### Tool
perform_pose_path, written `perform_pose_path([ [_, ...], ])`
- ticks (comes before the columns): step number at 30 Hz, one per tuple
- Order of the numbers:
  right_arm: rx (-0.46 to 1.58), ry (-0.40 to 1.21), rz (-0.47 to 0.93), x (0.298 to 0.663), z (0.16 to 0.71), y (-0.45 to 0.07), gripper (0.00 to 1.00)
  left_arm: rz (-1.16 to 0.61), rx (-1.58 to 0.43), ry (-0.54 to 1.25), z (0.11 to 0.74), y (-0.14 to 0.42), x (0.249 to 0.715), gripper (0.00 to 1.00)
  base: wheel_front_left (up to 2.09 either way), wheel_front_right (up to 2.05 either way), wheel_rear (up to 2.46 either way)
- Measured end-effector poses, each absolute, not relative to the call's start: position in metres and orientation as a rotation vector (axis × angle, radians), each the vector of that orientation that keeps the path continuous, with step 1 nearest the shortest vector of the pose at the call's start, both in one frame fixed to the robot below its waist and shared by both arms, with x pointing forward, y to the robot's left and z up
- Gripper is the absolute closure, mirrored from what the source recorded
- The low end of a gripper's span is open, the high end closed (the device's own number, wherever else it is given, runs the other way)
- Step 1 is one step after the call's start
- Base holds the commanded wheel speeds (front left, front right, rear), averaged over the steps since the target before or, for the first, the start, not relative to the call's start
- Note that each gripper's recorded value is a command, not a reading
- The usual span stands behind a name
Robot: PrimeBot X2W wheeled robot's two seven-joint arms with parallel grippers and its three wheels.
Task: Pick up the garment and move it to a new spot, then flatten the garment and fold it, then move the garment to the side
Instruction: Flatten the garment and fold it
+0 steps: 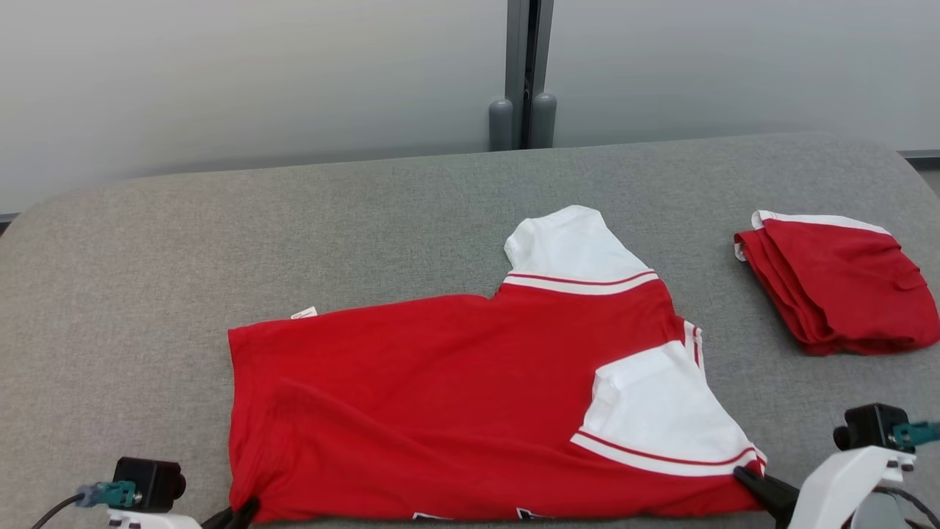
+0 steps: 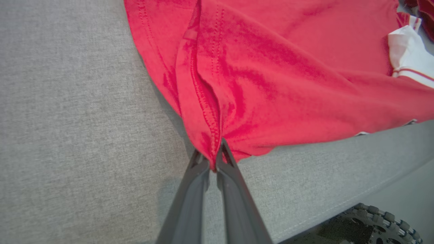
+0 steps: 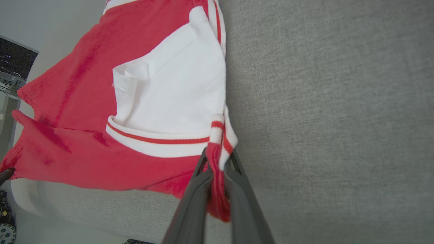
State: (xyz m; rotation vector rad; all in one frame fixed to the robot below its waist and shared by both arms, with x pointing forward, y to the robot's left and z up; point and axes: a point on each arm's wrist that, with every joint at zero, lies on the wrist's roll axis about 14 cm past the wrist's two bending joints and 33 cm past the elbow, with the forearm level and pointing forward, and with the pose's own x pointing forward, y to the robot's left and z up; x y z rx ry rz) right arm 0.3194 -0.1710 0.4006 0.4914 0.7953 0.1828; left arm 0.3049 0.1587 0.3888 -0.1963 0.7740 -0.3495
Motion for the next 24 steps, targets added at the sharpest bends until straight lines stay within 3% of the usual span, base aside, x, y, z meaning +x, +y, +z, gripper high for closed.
perform_pose_path([
  [7, 0.501, 0.862, 0.151, 0.295, 0.396, -0.171, 0.99, -0.345, -0.196, 0.826, 0.389, 0.162, 0.291, 1.00, 0.00, 0.00, 0.00],
  [8, 0.501, 0.865, 0.148, 0.293, 0.397, -0.170, 0.86, -0.349, -0.200, 0.833, 0.389, 0.161, 0.289, 1.00, 0.00, 0.00, 0.00],
  [9, 0.502, 0.866, 0.144, 0.292, 0.398, -0.171, 0.69, -0.349, -0.200, 0.837, 0.390, 0.160, 0.288, 0.53, 0.00, 0.00, 0.00],
  [10, 0.503, 0.867, 0.143, 0.291, 0.400, -0.170, 0.00, -0.351, -0.203, 0.849, 0.389, 0.159, 0.285, 0.00, 0.00, 0.00, 0.00],
  [15, 0.501, 0.803, 0.130, 0.298, 0.416, -0.174, 0.00, -0.332, -0.202, 0.854, 0.391, 0.161, 0.285, 0.00, 0.00, 0.00, 0.00],
  [24, 0.435, 0.518, 0.106, 0.349, 0.475, -0.192, 0.00, -0.260, -0.129, 0.646, 0.428, 0.184, 0.332, 0.00, 0.00, 0.00, 0.00],
])
